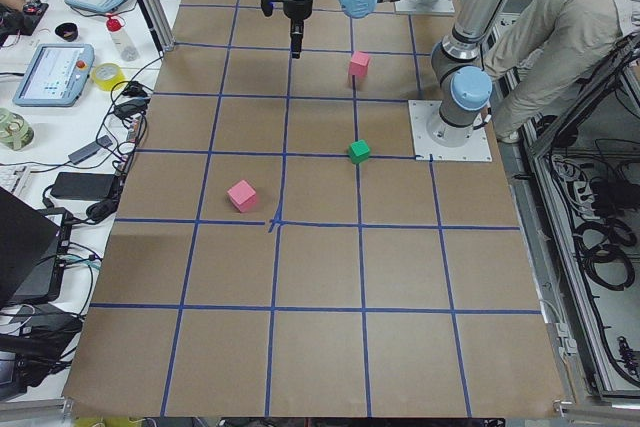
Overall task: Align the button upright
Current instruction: 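Move the right gripper over the pink bin toward the push-button switch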
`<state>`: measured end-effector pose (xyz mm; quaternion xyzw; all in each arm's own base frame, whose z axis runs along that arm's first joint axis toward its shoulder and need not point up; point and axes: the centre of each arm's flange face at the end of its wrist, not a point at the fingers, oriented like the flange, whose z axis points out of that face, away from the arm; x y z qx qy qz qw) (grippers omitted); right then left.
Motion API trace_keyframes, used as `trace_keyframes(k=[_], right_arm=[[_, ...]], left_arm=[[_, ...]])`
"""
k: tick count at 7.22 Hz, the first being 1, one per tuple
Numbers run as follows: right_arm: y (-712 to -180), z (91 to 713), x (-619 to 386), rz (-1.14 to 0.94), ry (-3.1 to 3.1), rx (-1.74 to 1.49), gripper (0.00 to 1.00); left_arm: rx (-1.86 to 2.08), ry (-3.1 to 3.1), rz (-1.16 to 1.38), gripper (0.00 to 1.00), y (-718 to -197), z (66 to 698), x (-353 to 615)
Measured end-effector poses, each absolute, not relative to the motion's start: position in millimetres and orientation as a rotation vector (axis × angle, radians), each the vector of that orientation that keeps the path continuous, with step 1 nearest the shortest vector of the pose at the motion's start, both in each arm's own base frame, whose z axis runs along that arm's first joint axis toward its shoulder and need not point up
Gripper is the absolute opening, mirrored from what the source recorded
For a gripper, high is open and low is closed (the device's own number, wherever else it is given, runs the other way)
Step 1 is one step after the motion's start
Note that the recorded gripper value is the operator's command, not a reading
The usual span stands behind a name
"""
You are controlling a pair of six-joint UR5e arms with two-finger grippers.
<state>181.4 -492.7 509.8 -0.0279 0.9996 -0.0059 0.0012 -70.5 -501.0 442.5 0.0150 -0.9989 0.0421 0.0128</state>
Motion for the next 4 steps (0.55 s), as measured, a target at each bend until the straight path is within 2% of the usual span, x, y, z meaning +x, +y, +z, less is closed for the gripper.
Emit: trace_keyframes(k=[4], right_arm=[[-500.6,500.0,157.9,0.000,3.159,-0.067,1.00]], left_arm=[[0.044,-3.116,0.154,1.00,-500.3,446.4,-70.5]])
